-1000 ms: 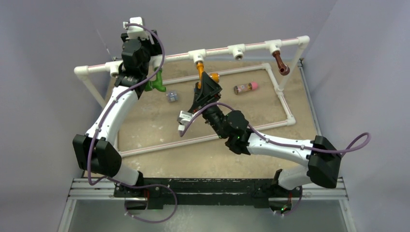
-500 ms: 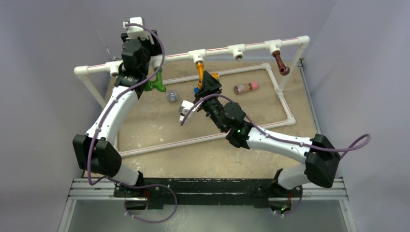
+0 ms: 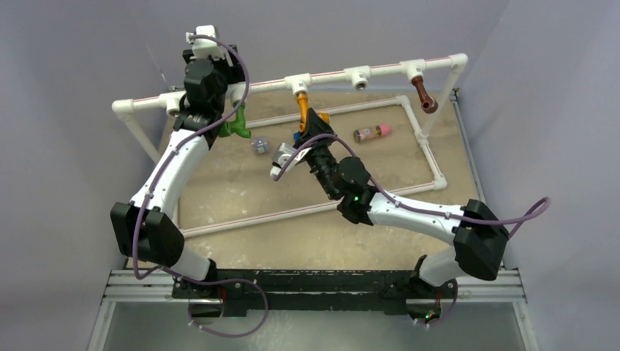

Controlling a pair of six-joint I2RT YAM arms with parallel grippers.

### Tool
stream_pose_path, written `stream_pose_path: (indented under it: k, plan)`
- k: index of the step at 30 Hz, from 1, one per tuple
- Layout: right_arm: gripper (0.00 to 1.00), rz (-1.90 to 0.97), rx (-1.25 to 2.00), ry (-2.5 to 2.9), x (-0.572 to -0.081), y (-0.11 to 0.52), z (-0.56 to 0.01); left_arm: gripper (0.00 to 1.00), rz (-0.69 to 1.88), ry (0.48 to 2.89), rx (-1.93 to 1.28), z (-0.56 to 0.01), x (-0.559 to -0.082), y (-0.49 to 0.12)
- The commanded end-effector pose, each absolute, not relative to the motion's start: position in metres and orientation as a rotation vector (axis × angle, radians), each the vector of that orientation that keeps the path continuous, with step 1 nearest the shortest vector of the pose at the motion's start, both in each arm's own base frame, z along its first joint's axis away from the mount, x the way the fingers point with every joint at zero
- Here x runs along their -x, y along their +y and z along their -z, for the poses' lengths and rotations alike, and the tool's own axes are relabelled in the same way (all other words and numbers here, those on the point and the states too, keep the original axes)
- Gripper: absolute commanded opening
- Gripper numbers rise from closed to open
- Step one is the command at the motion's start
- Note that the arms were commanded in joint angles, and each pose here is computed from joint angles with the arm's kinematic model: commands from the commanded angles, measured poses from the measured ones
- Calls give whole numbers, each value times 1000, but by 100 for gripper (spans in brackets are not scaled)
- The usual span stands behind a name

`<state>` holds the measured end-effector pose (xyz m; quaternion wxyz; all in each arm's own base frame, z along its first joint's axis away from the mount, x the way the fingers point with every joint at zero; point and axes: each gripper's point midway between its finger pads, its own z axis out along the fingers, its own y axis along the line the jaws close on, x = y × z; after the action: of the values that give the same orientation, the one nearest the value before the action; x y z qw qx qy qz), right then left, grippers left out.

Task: Install the water faucets

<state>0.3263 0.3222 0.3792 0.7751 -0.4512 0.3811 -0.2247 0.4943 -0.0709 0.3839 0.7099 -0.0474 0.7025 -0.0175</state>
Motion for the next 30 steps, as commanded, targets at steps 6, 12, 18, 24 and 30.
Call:
stream_pose_path:
  k: [6,12,18,24,30]
  plan:
    - [0,-18,394,1007,-327,316,-390,72,36,1926,-52,-266,-481,-97]
    - [0,-488,8,1040,-321,323,-393,72,44,1925,-50,-268,-480,-97]
    - [0,-850,-329,990,-314,315,-404,72,46,1924,-50,-268,-480,-97]
    - [0,-1181,-595,948,-311,315,-413,72,55,1924,-49,-269,-480,-97]
    - [0,-1452,-805,916,-309,319,-418,72,64,1922,-51,-270,-479,-98]
